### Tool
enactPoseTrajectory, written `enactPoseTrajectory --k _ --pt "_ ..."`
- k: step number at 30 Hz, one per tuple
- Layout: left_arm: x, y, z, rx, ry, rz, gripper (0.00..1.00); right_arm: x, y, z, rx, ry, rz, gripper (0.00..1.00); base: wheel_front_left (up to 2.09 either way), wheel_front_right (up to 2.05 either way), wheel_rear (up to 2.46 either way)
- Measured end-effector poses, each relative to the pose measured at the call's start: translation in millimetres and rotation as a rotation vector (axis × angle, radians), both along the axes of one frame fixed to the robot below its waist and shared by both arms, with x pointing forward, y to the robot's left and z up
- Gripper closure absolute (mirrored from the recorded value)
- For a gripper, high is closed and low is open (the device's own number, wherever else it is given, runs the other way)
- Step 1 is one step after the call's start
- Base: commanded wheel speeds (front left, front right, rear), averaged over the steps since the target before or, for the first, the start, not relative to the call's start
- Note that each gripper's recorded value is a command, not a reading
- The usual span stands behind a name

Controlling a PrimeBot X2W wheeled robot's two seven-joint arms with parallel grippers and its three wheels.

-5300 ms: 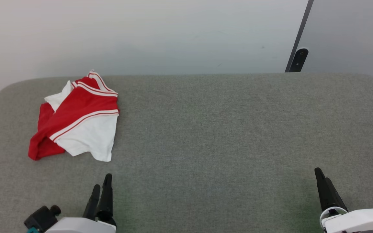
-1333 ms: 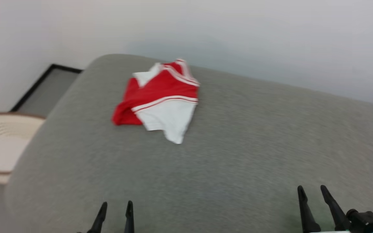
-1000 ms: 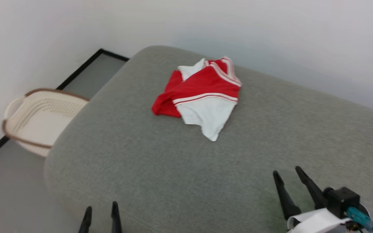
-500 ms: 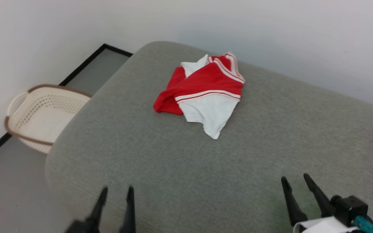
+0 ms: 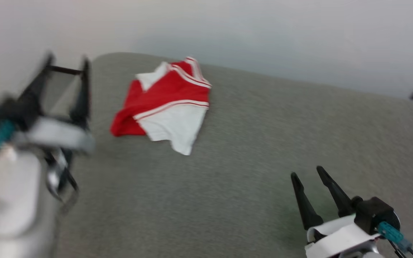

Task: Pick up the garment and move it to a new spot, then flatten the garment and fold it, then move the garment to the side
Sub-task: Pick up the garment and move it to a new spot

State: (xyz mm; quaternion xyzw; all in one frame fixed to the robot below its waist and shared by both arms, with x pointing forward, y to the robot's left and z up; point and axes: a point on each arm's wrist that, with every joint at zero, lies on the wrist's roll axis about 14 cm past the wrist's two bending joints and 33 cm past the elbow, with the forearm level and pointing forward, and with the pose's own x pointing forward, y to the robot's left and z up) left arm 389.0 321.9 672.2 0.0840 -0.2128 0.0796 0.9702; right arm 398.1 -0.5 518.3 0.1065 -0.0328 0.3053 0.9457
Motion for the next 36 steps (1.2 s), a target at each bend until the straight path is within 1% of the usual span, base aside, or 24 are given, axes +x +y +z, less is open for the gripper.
enactPoseTrajectory --k 3,5,7,10,13,15,16,17,18,19,20,21,24,27,31,35,36 --pt "49 -1 13 0.039 0.069 -0.039 0.0 5 -9 -3 0.011 0.007 -0.028 0.0 0.0 0.0 0.0" --pt "81 0 2 0.019 0.164 -0.053 0.0 7 -13 -8 0.014 0.023 -0.042 0.0 0.0 0.0 0.0" --pt "110 4 -13 0.031 0.263 -0.046 0.0 9 -17 -18 0.008 0.047 -0.052 0.0 0.0 0.0 0.0" --pt "147 5 -49 -0.032 0.424 -0.047 0.0 13 -23 -26 0.011 0.069 -0.07 0.0 0.0 0.0 0.0" --pt "169 9 -103 -0.088 0.654 -0.024 0.0 17 -27 -32 0.012 0.084 -0.082 0.0 0.0 0.0 0.0" --pt "173 10 -147 -0.122 0.843 -0.003 0.0 19 -30 -38 0.009 0.099 -0.09 0.0 0.0 0.0 0.0" --pt "174 6 -167 -0.119 0.931 -0.004 0.0 21 -32 -42 0.008 0.106 -0.096 0.0 0.0 0.0 0.0" --pt "176 3 -184 -0.129 0.995 -0.005 0.0 23 -35 -45 0.006 0.114 -0.103 0.0 0.0 0.0 0.0" --pt "176 3 -184 -0.129 0.995 -0.005 0.0 23 -35 -45 0.006 0.114 -0.103 0.0 0.0 0.0 0.0" --pt "178 -1 -197 -0.15 1.042 -0.009 0.0 25 -37 -48 0.005 0.121 -0.11 0.0 0.0 0.0 0.0" --pt "181 -5 -220 -0.196 1.123 -0.012 0.0 28 -43 -55 0.001 0.137 -0.125 0.0 0.0 0.0 0.0" --pt "181 -5 -220 -0.196 1.123 -0.012 0.0 28 -43 -55 0.001 0.137 -0.125 0.0 0.0 0.0 0.0" --pt "179 -3 -255 -0.23 1.241 0.01 0.0 29 -52 -69 -0.008 0.17 -0.149 0.0 0.0 0.0 0.0" --pt "180 -11 -284 -0.312 1.324 0.006 0.0 32 -63 -82 -0.022 0.199 -0.174 0.0 0.0 0.0 0.0" --pt "186 -16 -306 -0.353 1.368 0.003 0.0 33 -73 -97 -0.038 0.234 -0.197 0.0 0.0 0.0 0.0" --pt "188 -22 -318 -0.401 1.388 -0.005 0.0 31 -80 -101 -0.047 0.247 -0.218 0.0 0.0 0.0 0.0" --pt "189 -22 -318 -0.41 1.387 -0.008 0.03 31 -80 -100 -0.046 0.245 -0.221 0.0 0.0 0.0 0.0"
